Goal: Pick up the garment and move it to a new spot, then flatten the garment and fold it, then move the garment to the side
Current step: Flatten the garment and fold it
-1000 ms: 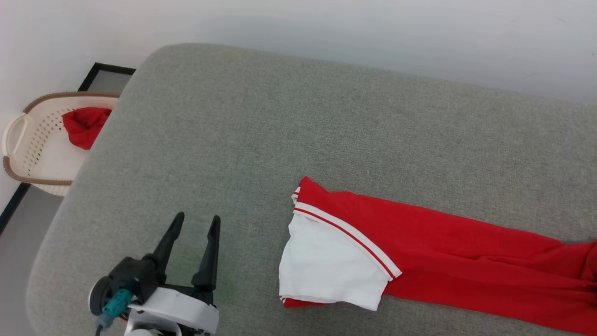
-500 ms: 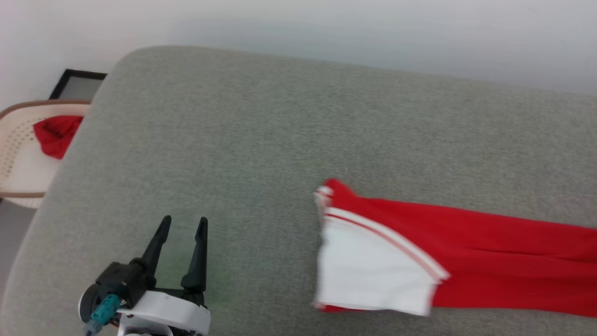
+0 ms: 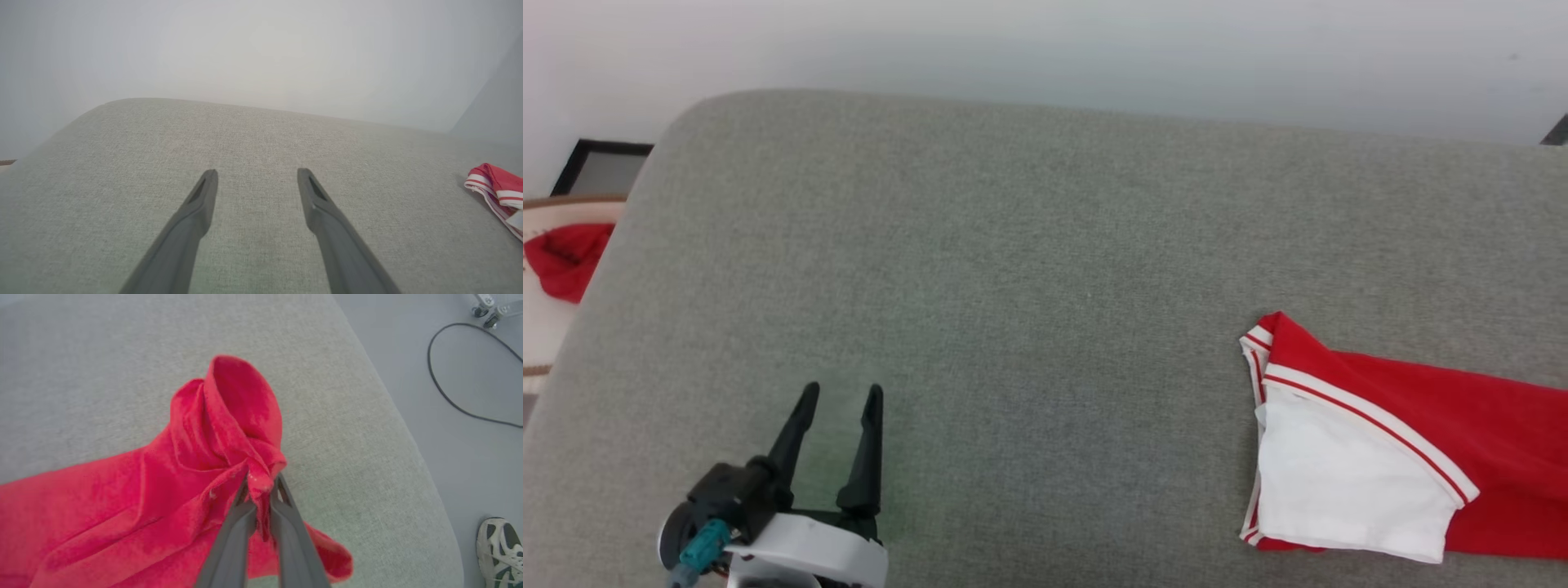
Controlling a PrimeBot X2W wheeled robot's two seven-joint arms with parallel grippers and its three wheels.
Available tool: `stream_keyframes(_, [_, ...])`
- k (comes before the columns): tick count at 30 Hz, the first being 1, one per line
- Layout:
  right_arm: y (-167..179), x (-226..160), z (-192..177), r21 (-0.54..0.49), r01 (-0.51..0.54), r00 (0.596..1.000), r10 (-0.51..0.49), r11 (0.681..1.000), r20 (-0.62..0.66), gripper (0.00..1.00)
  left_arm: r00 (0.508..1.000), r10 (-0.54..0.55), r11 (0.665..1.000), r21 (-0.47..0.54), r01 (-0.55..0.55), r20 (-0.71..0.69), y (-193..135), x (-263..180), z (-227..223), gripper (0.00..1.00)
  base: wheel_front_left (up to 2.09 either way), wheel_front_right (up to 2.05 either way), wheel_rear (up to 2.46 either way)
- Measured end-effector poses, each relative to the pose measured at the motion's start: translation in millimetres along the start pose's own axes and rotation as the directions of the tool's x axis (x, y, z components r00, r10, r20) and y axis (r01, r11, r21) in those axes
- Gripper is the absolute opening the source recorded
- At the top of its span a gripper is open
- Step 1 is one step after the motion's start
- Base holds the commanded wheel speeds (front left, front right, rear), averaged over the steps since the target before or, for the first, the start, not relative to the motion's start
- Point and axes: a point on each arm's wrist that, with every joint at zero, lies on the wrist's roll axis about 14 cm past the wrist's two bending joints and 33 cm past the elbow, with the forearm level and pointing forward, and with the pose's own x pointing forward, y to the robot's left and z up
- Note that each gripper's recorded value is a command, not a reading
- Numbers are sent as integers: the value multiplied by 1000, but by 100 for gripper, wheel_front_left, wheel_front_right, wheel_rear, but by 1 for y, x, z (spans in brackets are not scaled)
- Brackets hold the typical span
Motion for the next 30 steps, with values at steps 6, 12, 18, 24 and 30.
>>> stream_keyframes(6, [70, -18, 13, -143, -191, 978, 201, 971, 55, 0, 1000, -14, 1000, -16, 14, 1, -6, -4, 0, 100, 0, 0, 0])
stream_keyframes(12, [179, -72, 7, -313, -469, 865, 502, 826, 29, 0, 1000, -26, 999, -28, 26, 12, -11, -9, 4, 100, 0, 0, 0])
stream_keyframes(18, [259, -117, -16, -393, -650, 722, 690, 650, -53, 0, 1000, -10, 999, -41, 10, 15, -7, -16, 5, 100, 0, 0, 0])
stream_keyframes(24, [307, -141, -35, -419, -740, 620, 775, 526, -122, 0, 1000, 17, 998, -54, -16, 15, -1, -23, 5, 100, 0, 0, 0])
stream_keyframes(30, [323, -127, -60, -395, -765, 611, 766, 508, -200, 0, 999, 32, 998, -60, -32, 5, 2, -25, 2, 100, 0, 0, 0])
